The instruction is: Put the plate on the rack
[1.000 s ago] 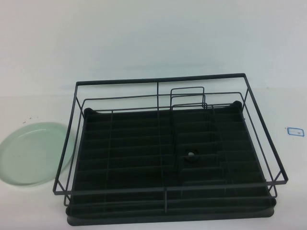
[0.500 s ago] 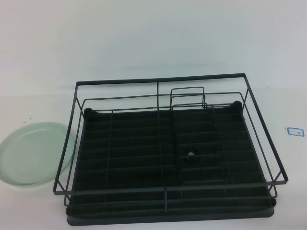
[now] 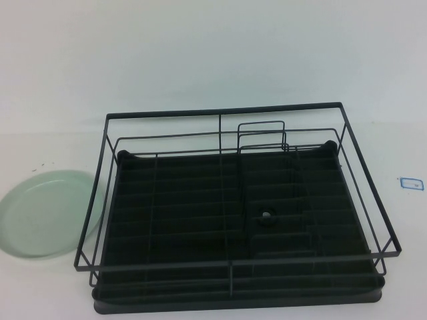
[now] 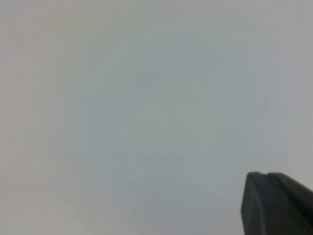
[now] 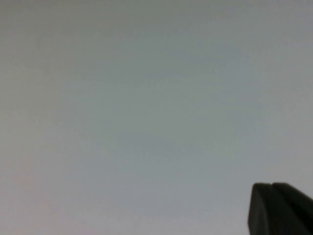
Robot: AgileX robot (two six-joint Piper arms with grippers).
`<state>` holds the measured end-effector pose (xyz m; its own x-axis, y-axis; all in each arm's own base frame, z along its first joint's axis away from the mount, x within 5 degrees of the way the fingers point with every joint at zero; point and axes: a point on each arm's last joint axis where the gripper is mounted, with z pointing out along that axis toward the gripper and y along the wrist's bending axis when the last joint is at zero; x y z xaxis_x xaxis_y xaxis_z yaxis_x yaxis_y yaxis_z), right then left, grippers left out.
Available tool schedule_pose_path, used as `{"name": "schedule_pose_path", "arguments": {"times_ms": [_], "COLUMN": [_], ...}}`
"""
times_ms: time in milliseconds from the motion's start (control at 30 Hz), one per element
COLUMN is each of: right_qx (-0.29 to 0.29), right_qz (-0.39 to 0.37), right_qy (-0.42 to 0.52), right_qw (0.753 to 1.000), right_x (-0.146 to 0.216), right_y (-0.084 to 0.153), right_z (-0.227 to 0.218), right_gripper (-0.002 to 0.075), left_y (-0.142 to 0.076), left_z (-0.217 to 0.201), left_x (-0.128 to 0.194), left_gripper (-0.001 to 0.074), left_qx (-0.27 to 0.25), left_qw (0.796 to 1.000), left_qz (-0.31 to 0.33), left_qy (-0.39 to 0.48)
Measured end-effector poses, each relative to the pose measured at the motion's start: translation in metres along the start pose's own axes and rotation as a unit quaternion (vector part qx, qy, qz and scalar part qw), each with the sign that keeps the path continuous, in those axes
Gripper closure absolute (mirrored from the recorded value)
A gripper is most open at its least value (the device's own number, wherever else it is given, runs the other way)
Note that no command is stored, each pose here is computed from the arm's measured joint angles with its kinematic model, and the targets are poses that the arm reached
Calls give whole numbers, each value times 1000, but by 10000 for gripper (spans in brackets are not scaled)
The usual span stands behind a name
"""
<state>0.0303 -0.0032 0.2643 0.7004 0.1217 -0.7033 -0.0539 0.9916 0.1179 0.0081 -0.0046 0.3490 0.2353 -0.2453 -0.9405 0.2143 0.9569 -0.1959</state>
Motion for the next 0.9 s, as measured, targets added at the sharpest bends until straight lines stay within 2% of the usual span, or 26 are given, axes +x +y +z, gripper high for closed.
{"name": "schedule_pose_path", "arguments": {"times_ms": [100,167,233,300,367,433,533,600,667,767,833,900], "right_qx": [11,20,15,2,-14,-30,-54,-63,-69,-97,-135,-186], "right_qz": [26,40,22,-35,-85,-104,-109,-98,-66,-7,0,-18], "right_qy": [-105,-117,-72,10,94,196,347,417,450,472,479,494], "right_qw": [994,992,997,999,992,975,930,901,888,876,868,849], "right_x": [-45,-77,-111,-134,-143,-136,-112,-93,-82,-77,-75,-65], "right_y": [1,4,12,21,26,29,31,31,33,42,48,54], "right_z": [14,27,42,61,84,112,143,156,162,162,159,155], "right_gripper": [728,728,728,728,728,728,728,728,728,728,728,728], "left_y": [-8,-13,-13,-12,-8,-3,3,12,23,37,40,40], "left_z": [3,9,23,37,57,72,90,105,117,125,126,128], "left_x": [-45,-76,-99,-118,-129,-133,-129,-115,-90,-51,-35,-26], "left_gripper": [735,735,735,735,735,735,735,735,735,735,735,735], "left_qx": [-13,-24,-45,-69,-96,-117,-145,-184,-235,-274,-270,-256], "left_qw": [995,988,980,969,957,953,958,950,928,896,889,893], "left_qz": [96,140,168,187,217,230,196,169,150,161,174,179], "left_qy": [34,61,101,144,166,160,153,188,247,309,325,323]}}
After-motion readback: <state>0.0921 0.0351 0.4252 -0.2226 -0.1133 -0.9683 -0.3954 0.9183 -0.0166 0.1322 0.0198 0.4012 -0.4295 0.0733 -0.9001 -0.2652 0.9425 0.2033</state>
